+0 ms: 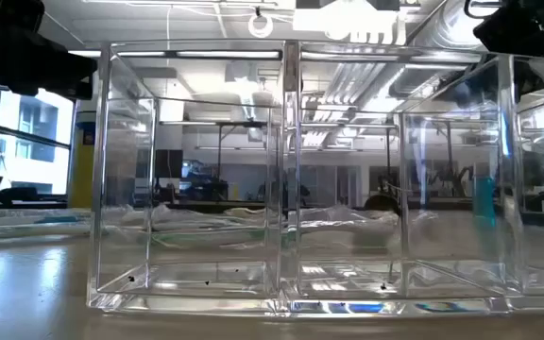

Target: Pick & Place toothbrushing station

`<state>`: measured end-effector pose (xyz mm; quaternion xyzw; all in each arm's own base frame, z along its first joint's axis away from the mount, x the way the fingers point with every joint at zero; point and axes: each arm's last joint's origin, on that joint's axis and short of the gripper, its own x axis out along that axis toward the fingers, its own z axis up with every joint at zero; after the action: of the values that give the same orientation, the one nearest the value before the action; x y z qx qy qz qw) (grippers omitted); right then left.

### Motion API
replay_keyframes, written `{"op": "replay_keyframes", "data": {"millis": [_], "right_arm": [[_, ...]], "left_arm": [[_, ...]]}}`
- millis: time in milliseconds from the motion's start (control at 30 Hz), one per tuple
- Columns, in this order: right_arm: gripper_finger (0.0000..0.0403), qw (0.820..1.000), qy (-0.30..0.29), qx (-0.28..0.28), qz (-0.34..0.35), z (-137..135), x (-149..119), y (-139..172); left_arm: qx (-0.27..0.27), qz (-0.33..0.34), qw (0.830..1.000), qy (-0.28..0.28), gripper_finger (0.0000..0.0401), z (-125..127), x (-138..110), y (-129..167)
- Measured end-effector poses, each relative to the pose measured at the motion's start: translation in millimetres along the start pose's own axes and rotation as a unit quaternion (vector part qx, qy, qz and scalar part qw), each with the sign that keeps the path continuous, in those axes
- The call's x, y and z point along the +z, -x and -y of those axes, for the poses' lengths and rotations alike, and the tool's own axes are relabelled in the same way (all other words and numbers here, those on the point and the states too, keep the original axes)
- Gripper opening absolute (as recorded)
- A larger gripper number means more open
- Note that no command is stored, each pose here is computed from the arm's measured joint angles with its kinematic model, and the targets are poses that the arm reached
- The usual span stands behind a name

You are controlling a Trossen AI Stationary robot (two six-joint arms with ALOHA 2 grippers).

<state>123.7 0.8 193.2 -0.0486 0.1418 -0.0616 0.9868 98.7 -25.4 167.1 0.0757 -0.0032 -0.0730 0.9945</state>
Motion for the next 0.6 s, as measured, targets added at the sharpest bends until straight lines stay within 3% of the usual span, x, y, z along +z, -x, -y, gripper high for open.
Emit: {"op": "replay_keyframes", "data": {"millis": [600], "right_arm": [[0.0002,0.999,0.019,0.039,0.007,-11,10,-3]], "left_arm": [[0.0,0.0,0.998,0.057,0.0,0,0,0]]}}
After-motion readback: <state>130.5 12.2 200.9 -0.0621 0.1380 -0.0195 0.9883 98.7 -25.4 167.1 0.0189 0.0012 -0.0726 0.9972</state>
